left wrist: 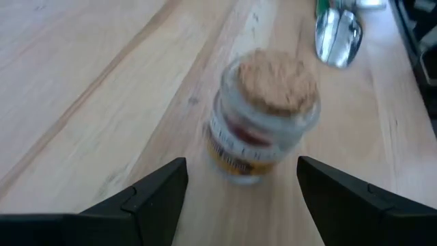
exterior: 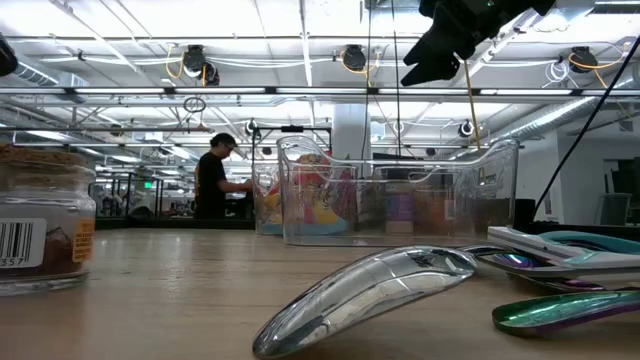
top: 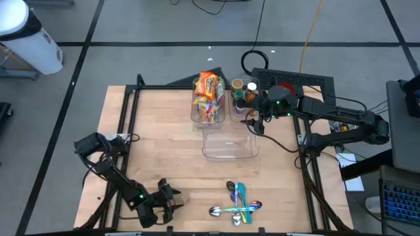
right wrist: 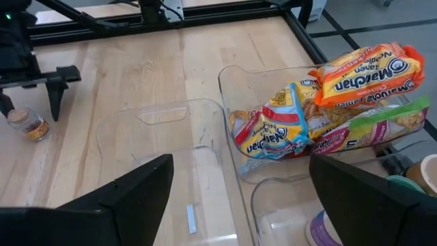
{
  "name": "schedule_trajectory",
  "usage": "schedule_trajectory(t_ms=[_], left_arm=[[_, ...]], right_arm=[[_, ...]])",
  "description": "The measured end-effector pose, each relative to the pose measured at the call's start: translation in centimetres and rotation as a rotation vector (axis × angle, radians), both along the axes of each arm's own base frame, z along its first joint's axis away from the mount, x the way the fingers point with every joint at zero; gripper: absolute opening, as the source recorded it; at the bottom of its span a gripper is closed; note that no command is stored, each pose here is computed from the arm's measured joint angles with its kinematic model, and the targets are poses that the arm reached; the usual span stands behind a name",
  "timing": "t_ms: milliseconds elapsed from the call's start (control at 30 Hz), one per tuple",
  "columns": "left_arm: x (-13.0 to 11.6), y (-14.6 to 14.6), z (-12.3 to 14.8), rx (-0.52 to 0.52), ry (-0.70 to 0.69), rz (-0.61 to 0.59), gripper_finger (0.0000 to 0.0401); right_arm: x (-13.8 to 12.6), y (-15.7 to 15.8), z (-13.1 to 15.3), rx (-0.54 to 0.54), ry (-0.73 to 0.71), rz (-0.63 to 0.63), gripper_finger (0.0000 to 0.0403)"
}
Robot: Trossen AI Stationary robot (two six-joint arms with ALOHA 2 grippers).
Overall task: Pick & Place Food Item
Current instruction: Put the brown seasoning bottle into the right transparent bin
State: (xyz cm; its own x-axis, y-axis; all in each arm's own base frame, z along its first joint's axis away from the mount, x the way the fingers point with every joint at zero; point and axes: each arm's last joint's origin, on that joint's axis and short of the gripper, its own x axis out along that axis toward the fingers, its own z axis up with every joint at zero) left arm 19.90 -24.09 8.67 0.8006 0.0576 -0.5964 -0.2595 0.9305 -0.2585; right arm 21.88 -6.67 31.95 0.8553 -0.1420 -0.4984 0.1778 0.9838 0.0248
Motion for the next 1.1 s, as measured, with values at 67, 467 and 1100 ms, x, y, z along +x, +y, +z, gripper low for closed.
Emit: schedule_trajectory(t_ms=[67, 467, 1100], left_arm=[[0.5, 0.1, -0.4, 0.006, -0.027, 0.018, 0.0285], [2.6, 0.3, -2.4, 0.075, -0.095, -0.011, 0.0243], [11.0, 10.2, 7.0, 0.207, 0.054, -0.127, 0.0188]], right_arm=[[0.0, 0.0, 0.0, -0.001, -0.004, 0.000, 0.0334], [0.0, 0.0, 0.0, 0.001, 0.001, 0.000, 0.0334], [0.8, 2.8, 0.2, 0.024, -0.027, 0.115, 0.0334]])
